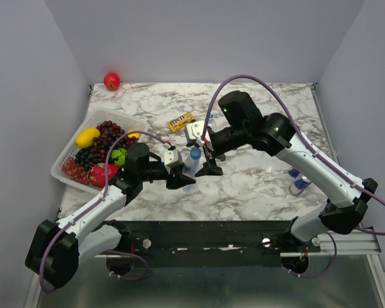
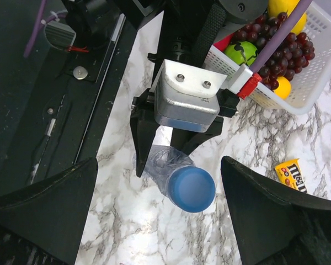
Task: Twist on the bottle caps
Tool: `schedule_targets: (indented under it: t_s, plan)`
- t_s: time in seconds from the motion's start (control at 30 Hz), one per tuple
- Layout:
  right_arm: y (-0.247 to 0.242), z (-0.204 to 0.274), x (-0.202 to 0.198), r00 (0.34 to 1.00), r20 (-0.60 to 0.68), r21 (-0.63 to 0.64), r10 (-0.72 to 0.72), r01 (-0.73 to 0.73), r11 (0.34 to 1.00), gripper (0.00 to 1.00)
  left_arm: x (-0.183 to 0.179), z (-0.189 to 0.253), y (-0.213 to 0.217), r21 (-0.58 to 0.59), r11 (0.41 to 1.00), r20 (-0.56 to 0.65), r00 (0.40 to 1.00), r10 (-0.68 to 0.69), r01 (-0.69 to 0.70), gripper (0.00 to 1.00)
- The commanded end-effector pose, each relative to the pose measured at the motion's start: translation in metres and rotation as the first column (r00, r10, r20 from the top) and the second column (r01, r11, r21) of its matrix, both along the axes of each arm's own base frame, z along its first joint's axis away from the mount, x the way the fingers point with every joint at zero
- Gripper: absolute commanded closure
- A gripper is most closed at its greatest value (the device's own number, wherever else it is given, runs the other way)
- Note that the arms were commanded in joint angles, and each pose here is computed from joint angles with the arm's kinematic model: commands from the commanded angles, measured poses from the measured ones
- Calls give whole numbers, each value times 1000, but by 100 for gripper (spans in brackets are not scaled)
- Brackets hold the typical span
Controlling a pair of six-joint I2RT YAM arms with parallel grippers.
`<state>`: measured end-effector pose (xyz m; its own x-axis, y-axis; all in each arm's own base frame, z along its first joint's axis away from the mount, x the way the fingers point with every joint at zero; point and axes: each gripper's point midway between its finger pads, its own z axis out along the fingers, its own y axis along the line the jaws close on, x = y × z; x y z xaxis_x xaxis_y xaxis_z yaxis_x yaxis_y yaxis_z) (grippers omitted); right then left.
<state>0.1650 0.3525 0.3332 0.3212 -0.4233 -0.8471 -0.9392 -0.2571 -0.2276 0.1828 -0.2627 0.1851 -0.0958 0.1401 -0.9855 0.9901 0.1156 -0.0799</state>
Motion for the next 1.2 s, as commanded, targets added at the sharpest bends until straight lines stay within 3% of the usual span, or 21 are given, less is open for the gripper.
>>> schedule_targets:
  t_s: [0.0, 0.63, 1.17]
  plan:
    - [4, 0, 4, 1000, -12, -6, -8, 8, 1000, 1, 2, 17, -3, -25, 1000, 42, 999, -12, 13, 100]
    - [-17, -15, 14, 992, 25, -76, -122, 124, 989, 1, 40, 27, 16, -92, 982, -7, 986, 167, -167, 100]
    - [-51, -46, 48, 931, 49, -219, -360, 362, 906, 1, 34, 32, 20, -85, 986, 35, 989, 143, -140, 100]
